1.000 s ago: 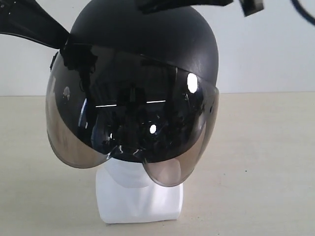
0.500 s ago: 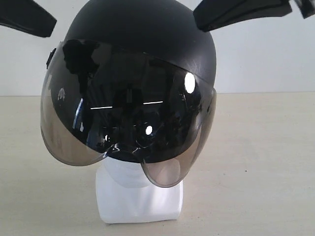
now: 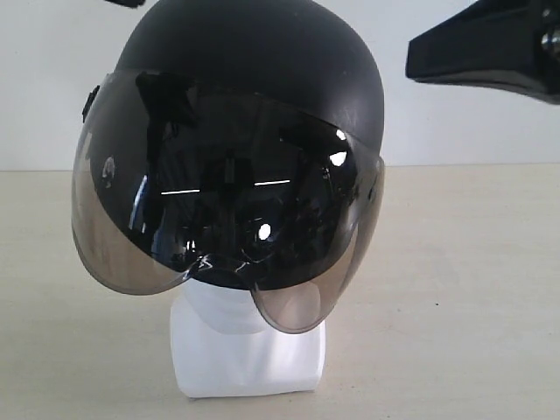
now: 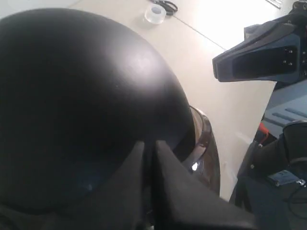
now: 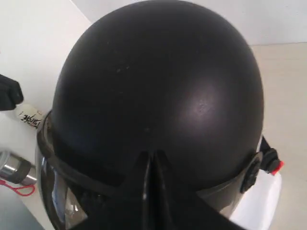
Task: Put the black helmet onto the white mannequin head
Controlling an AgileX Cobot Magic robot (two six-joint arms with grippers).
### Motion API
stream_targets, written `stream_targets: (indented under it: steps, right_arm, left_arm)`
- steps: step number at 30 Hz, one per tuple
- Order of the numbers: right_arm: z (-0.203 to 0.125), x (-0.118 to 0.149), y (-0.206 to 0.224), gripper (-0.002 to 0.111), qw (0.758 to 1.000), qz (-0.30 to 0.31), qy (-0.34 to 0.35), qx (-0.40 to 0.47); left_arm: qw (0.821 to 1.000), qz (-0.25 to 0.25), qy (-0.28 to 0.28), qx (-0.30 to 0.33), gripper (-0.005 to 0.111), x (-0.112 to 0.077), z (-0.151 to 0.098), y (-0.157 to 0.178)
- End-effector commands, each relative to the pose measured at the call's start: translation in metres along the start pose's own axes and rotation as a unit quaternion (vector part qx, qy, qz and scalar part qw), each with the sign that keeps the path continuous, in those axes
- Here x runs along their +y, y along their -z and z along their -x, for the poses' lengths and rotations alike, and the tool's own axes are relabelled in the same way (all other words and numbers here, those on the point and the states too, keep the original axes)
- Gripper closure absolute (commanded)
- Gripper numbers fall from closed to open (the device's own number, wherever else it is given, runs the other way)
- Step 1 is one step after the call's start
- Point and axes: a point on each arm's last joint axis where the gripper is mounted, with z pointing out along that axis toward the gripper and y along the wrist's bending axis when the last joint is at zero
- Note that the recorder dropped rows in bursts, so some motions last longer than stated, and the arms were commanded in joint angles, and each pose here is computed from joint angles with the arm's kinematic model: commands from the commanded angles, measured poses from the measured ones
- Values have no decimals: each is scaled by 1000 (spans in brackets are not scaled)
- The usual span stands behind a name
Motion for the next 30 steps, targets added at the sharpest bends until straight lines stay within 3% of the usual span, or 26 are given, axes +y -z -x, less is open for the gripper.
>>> stream_targets:
  steps: [1,3,15,30]
  right_arm:
    - [-15,6,-13,108,1000,26,3,-12]
    - [-17,10,-17,108,999,32,7,-15]
    - [-29,15,-38,108,998,44,3,35]
    - [-37,22,-39,108,996,59,-1,69]
  left_arm:
    - [999,34,-3,40,102,0,-6,-9]
    - [997,57,4,52,102,4,-8,-9]
    - [991,64,24,115,102,18,-37,-30]
    - [990,98,17,104,102,10,-40,-11]
